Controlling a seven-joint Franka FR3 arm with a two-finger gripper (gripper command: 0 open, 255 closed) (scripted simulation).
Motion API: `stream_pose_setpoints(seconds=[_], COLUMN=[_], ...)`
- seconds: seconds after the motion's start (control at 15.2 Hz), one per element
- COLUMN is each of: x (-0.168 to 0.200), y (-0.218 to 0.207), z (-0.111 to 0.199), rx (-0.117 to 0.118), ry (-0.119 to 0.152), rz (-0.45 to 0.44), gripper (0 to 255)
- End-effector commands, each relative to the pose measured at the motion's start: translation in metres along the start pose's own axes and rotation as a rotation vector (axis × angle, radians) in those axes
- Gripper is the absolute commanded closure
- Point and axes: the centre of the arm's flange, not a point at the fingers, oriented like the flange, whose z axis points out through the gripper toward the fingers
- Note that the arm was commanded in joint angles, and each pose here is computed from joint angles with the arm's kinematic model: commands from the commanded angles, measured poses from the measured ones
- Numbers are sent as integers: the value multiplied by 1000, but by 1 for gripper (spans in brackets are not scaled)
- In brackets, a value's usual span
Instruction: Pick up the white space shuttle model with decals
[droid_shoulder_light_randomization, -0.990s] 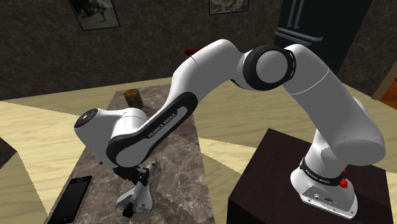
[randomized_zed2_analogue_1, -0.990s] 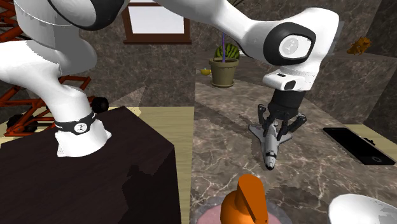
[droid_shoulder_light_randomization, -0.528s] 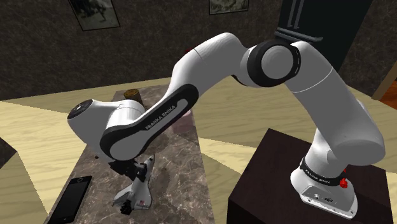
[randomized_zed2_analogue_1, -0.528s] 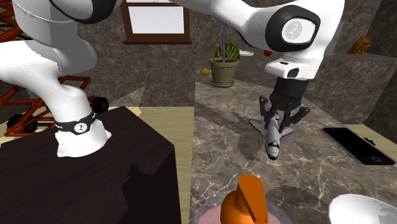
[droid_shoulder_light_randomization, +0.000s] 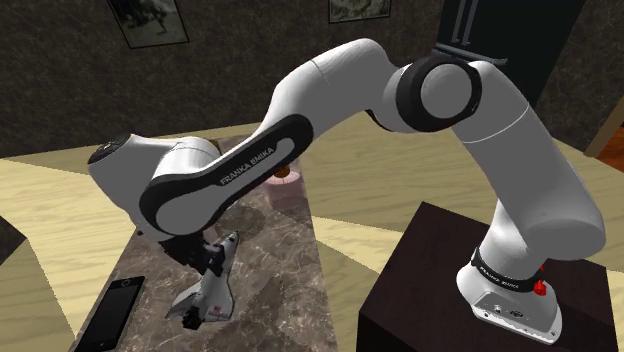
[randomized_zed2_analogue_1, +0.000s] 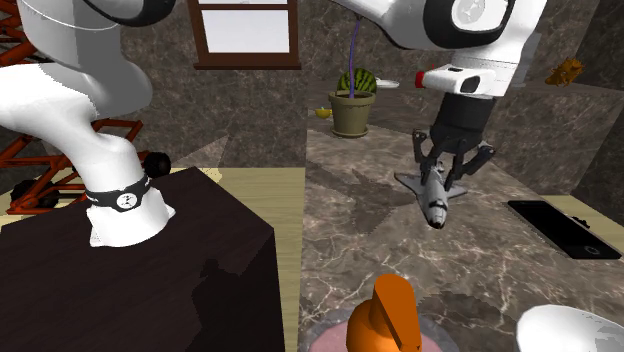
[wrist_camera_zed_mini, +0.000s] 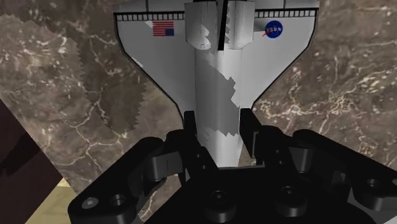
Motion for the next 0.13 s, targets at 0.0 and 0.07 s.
stream_pose_setpoints(seconds=[0.0, 0.07], x=[1, 1], y=[1, 1], z=[-6, -6], rx=[0, 0], ry=[0, 0], rz=[0, 0], gripper=[255, 255])
